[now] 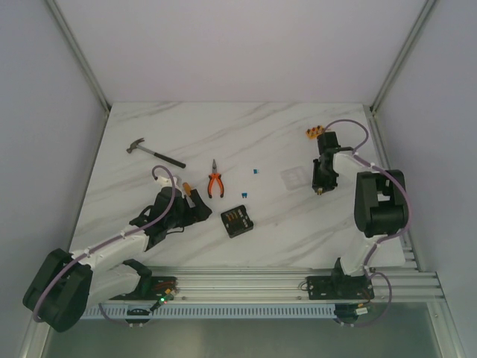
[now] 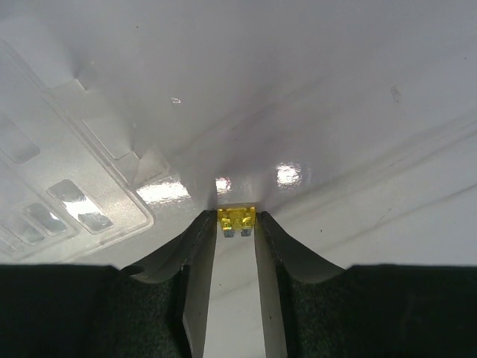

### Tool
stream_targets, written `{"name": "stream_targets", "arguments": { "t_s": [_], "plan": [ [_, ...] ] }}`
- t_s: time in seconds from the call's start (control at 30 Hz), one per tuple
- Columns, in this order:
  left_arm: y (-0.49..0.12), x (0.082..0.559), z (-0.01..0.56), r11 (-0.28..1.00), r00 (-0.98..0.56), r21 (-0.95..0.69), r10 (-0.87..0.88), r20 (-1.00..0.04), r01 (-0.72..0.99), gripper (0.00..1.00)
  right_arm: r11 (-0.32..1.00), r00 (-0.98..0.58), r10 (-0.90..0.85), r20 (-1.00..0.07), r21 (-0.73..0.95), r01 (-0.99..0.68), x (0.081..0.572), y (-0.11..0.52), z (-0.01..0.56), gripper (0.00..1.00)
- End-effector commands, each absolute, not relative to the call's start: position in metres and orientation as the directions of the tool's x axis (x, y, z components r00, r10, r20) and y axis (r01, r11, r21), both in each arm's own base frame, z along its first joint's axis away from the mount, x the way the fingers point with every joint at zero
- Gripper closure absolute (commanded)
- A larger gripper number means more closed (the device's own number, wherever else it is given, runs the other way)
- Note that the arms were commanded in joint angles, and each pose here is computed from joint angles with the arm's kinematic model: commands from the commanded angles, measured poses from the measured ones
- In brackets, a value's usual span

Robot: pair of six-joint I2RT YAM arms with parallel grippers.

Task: Snap on the fuse box
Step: Pick up the fuse from the center of the board.

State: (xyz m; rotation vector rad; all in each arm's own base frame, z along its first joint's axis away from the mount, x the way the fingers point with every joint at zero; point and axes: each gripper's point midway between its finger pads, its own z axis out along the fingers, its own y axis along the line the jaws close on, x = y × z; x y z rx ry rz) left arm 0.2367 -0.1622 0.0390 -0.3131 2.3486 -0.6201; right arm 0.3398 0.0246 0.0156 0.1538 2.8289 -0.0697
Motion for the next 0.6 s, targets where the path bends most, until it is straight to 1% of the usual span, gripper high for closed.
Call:
{"name": "stream_targets", "arguments": {
  "t_s": [0.0, 0.17, 0.3, 0.47, 0.57],
  "plan": [
    [-0.167, 0.241, 0.049, 0.842, -0.729, -0.539, -0.394, -0.560, -0.040, 0.00, 0.992, -0.965, 0.091, -0.245, -0.064, 0.110, 0.335, 0.017, 0.005, 0.67],
    [-0.168, 0.241, 0.051, 0.837, -0.731, -0.546, -0.395, -0.556, -0.037, 0.00, 0.990, -0.965, 0.098, -0.242, -0.071, 0.118, 0.336, 0.017, -0.001, 0.65],
    [-0.169, 0.241, 0.052, 0.833, -0.732, -0.552, -0.399, -0.553, -0.037, 0.00, 0.989, -0.967, 0.100, -0.233, -0.087, 0.123, 0.334, 0.014, -0.004, 0.67],
    [-0.173, 0.241, 0.057, 0.825, -0.731, -0.565, -0.398, -0.555, -0.020, 0.00, 0.989, -0.965, 0.105, -0.240, -0.073, 0.125, 0.333, 0.017, -0.001, 0.77],
    [-0.176, 0.242, 0.065, 0.814, -0.726, -0.581, -0.400, -0.559, -0.001, 0.01, 0.990, -0.957, 0.108, -0.269, -0.057, 0.128, 0.333, 0.022, 0.010, 0.79]
  ]
}}
